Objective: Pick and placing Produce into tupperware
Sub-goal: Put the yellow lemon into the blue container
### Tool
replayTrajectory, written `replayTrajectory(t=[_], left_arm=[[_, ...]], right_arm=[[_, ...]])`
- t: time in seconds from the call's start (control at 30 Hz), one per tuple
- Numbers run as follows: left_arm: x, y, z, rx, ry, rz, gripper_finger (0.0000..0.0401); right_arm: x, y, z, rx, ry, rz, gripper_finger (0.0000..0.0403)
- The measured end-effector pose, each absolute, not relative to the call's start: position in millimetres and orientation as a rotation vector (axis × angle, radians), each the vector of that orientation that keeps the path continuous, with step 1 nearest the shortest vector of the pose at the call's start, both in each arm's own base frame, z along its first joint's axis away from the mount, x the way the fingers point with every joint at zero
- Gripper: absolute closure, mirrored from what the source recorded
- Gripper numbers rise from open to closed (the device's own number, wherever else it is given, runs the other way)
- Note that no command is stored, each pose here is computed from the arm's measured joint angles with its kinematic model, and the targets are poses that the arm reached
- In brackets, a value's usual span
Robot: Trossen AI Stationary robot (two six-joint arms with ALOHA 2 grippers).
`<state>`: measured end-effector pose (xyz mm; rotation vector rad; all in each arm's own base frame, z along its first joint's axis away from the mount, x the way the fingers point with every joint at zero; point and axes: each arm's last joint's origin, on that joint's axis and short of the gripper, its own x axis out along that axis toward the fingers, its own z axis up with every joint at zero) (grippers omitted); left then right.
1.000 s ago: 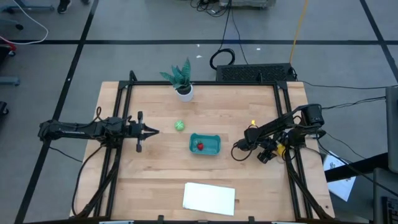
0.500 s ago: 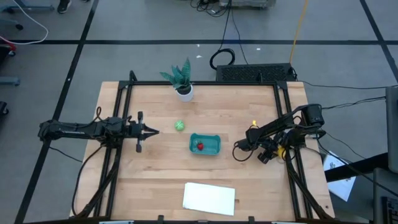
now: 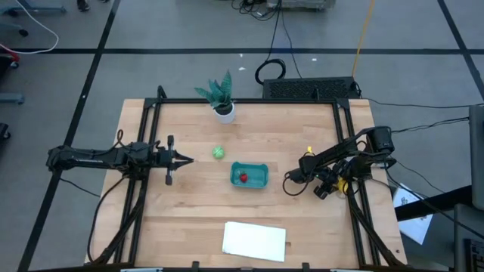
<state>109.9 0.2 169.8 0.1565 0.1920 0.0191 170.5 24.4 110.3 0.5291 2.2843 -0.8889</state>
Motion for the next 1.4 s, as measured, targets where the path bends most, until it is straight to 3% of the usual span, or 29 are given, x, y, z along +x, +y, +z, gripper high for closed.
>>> replayTrajectory(t=[0.9,1.4], left_arm=[[110,0,170,0.157,0.192,0.019,0.0375],[110,0,170,0.157,0.192,0.019,0.0375]], right_arm=[[203,16,132,0.474,2.201,-0.801,0.0197],[249,-4,166,0.392,1.987,-0.721,0.0197]])
